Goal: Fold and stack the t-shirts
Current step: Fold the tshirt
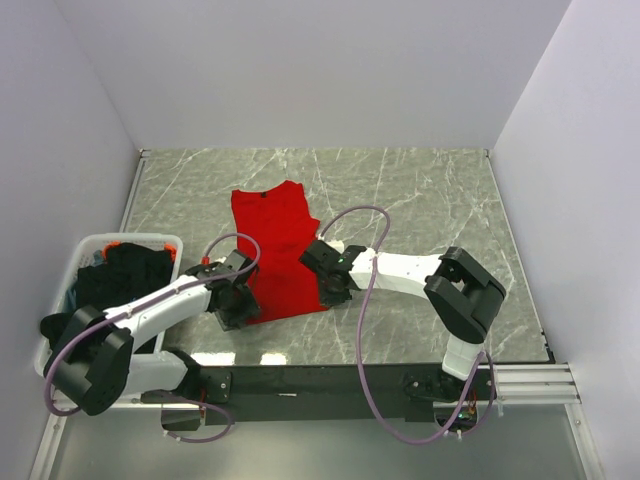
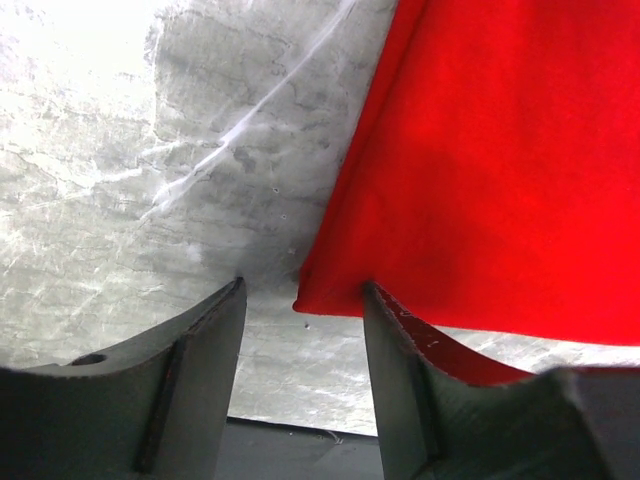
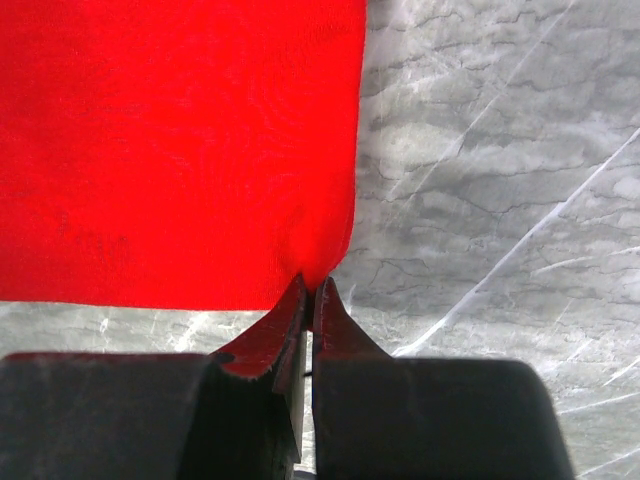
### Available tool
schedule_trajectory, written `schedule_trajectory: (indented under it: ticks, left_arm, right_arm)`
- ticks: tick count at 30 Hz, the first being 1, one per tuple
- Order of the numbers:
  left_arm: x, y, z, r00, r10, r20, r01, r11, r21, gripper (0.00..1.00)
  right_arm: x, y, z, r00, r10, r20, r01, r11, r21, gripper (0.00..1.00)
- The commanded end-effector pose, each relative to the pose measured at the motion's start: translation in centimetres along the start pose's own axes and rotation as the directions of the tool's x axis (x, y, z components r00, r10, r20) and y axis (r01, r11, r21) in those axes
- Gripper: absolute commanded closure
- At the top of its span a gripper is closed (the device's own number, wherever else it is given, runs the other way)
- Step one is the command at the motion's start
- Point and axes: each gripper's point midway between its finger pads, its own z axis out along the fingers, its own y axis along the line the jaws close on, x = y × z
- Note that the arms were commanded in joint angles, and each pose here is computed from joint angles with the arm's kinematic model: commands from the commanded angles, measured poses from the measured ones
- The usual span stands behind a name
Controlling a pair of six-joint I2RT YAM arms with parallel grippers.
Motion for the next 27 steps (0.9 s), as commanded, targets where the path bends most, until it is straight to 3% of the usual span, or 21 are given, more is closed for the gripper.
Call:
schedule_trajectory:
  ticks: [1, 5, 12, 16, 21, 27]
  left_arm:
    - [0.5, 0.1, 0.5, 1.0, 0.021, -0.021, -0.022, 1.0, -0.019, 0.46]
    - [0.9, 0.3, 0.9, 0.999, 0.028, -0.036, -0.029, 0.999, -0.037, 0.49]
    - [2.2, 1.3, 1.8, 0.996, 0.026, -0.087, -0.034, 0.996, -0.086, 0.7]
    - [2.6, 1.3, 2.0, 0.994, 0.021, -0.108, -0.031, 0.996, -0.089, 0.76]
    - [3.2, 1.5, 2.2, 0.991, 0.031, -0.127, -0.045, 0.994, -0.105, 0.99]
    - [4.3, 1.8, 0.1, 0.983, 0.092, -0.161, -0.113, 0.986, -0.126, 0.99]
  right_arm:
    - [3.7, -2.9, 1.3, 0.992, -0.04, -0.124, 0.054, 0.992, 0.11, 1.0]
    - [3.7, -2.8, 1.3, 0.992, -0.044, -0.121, 0.057, 0.993, 0.106, 1.0]
    - [3.2, -2.6, 0.8, 0.993, -0.048, -0.106, 0.058, 0.994, 0.094, 1.0]
    - [3.2, -2.6, 0.8, 0.993, -0.048, -0.104, 0.057, 0.994, 0.094, 1.0]
    - [3.4, -2.6, 0.8, 0.992, -0.052, -0.115, 0.062, 0.994, 0.087, 1.0]
    - [7.5, -4.5, -1.1, 0.973, -0.065, -0.22, 0.074, 0.997, 0.034, 1.0]
